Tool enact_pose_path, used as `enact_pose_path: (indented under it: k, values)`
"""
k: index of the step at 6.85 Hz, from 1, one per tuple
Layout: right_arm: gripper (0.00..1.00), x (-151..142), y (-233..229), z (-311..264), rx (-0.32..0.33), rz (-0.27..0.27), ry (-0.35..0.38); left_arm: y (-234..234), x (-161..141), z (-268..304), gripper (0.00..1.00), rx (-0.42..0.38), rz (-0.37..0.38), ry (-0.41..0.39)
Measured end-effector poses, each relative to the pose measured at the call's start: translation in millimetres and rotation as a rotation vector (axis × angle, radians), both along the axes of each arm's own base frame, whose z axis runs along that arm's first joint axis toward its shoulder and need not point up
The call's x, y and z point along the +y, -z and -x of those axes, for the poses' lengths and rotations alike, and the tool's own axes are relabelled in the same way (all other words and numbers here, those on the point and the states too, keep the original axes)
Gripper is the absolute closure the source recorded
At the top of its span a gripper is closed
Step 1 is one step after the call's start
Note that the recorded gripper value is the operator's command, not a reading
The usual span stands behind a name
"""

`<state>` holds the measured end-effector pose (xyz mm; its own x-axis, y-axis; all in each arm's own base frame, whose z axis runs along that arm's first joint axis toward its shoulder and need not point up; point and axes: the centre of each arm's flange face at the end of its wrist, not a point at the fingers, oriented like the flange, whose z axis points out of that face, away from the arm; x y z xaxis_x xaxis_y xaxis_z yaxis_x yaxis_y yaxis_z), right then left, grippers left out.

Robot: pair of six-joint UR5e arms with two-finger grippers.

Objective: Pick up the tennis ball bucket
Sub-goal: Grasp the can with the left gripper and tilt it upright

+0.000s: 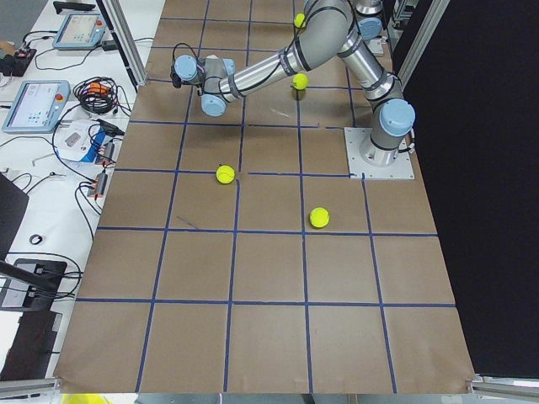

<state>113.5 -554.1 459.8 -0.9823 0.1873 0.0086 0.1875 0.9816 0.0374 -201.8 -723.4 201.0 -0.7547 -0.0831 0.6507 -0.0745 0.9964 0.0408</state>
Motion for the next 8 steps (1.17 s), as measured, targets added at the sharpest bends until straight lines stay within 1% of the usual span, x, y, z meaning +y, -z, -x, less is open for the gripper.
enact_pose_path:
  k: [2,3,4,5,6,7,8]
  values:
    - [0.0,-1.5,1.2,-5.0,0.001,0.02,-0.023,-32.1,3.8,5.2,1.0,0.003,-0.005,-0.057]
    - [0.0,-0.5,1.5,-10.6,0.008,0.023,-0.034,-59.6,8.6,13.9,1.0,0.001,0.009,-0.075]
    - [0.0,1.1,0.6,-15.5,0.018,0.026,-0.041,-94.5,18.0,26.1,1.0,-0.031,0.042,-0.081]
    - [0.0,2.6,0.2,-18.3,0.022,0.027,-0.044,-123.9,30.6,40.5,1.0,-0.127,0.095,-0.072]
    - [0.0,3.7,0.0,-19.4,0.024,0.027,-0.044,-145.6,42.8,57.4,1.0,-0.23,0.156,-0.046]
    - [0.0,4.4,-0.1,-19.4,0.026,0.027,-0.044,-162.3,51.0,71.7,1.0,-0.334,0.221,0.017]
    - [0.0,4.7,0.9,-19.2,0.026,0.025,-0.043,-168.0,55.4,79.7,1.0,-0.484,0.274,0.126]
